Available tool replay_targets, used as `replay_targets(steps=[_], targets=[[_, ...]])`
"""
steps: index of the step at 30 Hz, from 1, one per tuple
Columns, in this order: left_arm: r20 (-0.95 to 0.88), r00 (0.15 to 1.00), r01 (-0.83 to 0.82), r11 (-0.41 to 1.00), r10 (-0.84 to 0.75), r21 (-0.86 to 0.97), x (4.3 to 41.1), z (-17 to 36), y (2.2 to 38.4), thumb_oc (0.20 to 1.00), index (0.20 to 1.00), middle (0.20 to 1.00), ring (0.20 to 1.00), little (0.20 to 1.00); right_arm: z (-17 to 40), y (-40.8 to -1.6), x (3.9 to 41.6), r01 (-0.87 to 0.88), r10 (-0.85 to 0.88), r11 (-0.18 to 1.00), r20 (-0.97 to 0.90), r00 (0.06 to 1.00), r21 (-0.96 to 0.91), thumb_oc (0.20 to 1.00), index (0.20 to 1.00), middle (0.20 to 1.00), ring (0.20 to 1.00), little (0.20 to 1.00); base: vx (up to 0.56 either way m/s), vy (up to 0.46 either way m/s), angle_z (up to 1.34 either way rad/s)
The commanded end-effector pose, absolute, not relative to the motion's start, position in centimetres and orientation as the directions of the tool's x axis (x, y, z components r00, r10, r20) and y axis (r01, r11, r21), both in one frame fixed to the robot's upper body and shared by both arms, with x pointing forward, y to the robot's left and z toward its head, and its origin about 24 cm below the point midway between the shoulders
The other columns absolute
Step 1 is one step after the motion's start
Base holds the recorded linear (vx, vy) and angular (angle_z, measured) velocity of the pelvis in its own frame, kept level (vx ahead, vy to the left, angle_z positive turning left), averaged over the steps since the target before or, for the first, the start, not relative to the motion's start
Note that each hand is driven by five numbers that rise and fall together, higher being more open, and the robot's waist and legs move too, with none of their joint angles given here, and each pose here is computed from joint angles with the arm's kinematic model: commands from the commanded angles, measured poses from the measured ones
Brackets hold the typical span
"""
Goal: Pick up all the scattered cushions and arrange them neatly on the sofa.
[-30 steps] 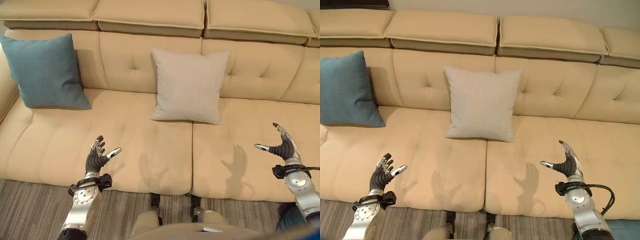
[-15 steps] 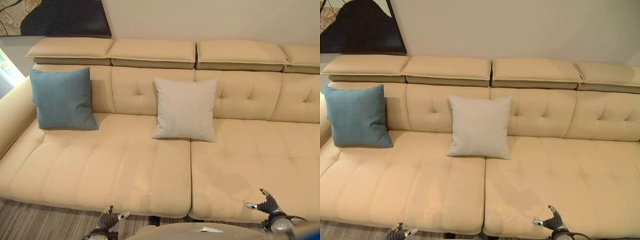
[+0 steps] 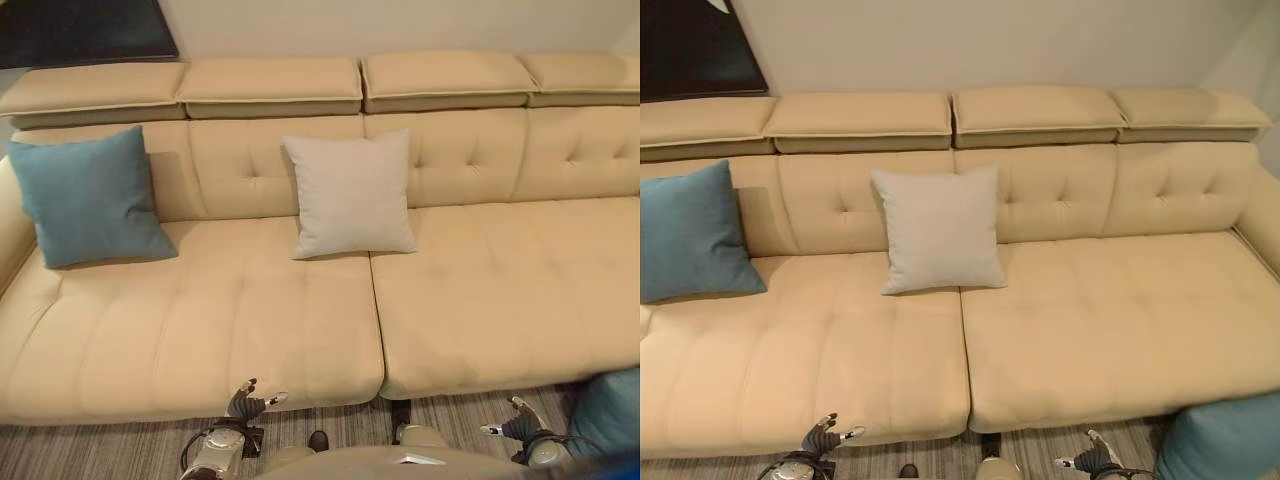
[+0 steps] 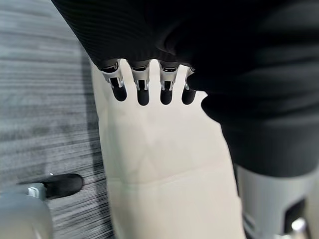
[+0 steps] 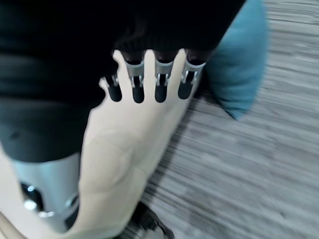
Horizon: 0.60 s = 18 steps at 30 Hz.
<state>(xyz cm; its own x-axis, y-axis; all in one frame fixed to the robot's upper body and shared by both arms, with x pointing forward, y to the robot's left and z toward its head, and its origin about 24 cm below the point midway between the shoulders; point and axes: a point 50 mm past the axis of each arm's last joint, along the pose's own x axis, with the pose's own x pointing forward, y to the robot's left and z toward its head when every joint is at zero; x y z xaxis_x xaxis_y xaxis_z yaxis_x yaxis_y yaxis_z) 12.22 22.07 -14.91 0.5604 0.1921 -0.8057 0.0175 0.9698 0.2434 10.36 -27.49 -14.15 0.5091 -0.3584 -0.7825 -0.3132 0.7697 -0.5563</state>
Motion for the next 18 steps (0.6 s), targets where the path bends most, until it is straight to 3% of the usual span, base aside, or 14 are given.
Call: replay_targets(steps=[1, 11, 18], targets=[[-0.803, 0.547, 0.05, 0.948, 0.237, 0.314, 12.0, -14.7, 23.7, 1.0, 1.0, 1.0, 1.0, 1.0, -13.1, -27.5, 13.8, -0.317, -0.357, 0.729, -0.732, 0.58, -0.607, 1.0, 1.0, 1.0, 1.0, 1.0, -0.28, 0.094, -0.5], [-0.833, 0.489, 0.1, 0.932, 0.259, 0.348, 11.0, -15.0, 24.7, 1.0, 1.0, 1.0, 1.0, 1.0, -14.3, -25.8, 12.5, -0.391, -0.306, 0.735, -0.786, 0.537, -0.554, 1.0, 1.0, 1.0, 1.0, 1.0, -0.24, -0.007, -0.42], [-0.819, 0.513, 0.089, 0.933, 0.257, 0.349, 11.8, -14.9, 24.0, 1.0, 1.0, 1.0, 1.0, 1.0, -13.3, -26.2, 14.4, -0.344, -0.323, 0.724, -0.734, 0.598, -0.599, 1.0, 1.0, 1.0, 1.0, 1.0, -0.1, -0.144, -0.46]])
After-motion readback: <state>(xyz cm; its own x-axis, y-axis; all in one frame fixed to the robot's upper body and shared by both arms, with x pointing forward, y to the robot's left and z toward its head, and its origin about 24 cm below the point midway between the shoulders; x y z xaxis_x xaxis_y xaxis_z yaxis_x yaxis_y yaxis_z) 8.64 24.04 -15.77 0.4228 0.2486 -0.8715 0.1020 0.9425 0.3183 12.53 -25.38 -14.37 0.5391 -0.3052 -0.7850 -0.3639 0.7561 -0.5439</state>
